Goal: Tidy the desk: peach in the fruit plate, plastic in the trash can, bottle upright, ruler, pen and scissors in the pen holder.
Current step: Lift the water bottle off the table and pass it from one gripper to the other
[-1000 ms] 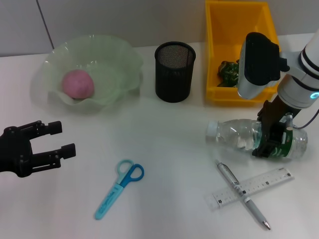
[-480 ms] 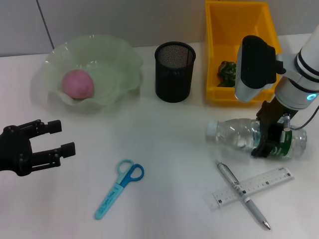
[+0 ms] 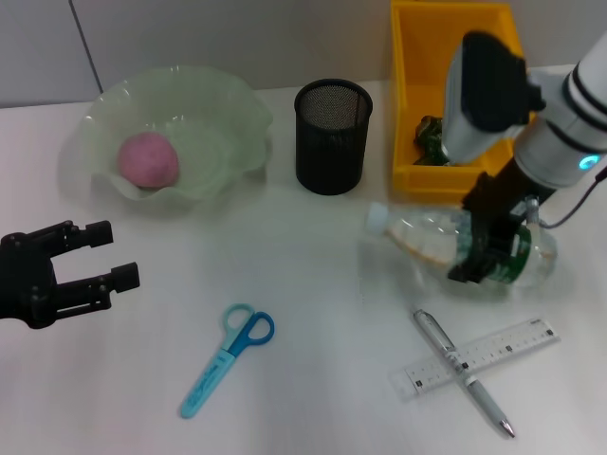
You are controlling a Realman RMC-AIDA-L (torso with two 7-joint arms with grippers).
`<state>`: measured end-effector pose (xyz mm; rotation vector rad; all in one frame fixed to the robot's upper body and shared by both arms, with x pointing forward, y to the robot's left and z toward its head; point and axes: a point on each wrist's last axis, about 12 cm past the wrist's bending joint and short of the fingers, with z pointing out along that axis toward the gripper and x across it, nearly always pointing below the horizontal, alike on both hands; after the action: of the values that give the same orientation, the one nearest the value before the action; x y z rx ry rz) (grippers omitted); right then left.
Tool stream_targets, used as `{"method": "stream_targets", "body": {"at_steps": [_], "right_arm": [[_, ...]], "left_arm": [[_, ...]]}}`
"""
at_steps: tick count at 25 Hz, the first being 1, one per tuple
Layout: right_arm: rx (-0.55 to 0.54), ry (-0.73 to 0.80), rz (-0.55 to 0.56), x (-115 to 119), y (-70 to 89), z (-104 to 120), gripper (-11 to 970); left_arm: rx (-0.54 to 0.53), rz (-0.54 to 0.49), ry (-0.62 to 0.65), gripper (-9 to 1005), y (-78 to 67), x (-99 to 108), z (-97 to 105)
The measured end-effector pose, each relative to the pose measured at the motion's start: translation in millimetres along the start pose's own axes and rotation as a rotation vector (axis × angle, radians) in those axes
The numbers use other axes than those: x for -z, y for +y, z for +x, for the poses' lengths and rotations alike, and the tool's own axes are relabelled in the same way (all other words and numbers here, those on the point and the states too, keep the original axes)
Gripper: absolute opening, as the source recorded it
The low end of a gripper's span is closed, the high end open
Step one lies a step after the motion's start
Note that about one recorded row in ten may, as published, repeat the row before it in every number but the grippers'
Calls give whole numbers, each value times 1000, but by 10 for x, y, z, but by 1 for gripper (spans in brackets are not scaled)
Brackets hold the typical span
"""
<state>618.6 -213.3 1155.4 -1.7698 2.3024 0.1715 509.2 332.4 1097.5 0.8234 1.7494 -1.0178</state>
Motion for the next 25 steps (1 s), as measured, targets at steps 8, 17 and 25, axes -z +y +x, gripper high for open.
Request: {"method": "stream_targets", "body": {"at_steps": [8, 17, 25], "right_arm": [[-12, -329, -68, 298, 6, -58, 730], [-19, -685, -89, 228, 124, -58, 733], [-52, -938, -175, -64, 284, -106, 735]], "left_arm": [[22, -37, -85, 810, 0, 28, -18], [44, -48, -263, 810, -79, -27, -41], [56, 9, -332, 810, -113, -331, -55]]}}
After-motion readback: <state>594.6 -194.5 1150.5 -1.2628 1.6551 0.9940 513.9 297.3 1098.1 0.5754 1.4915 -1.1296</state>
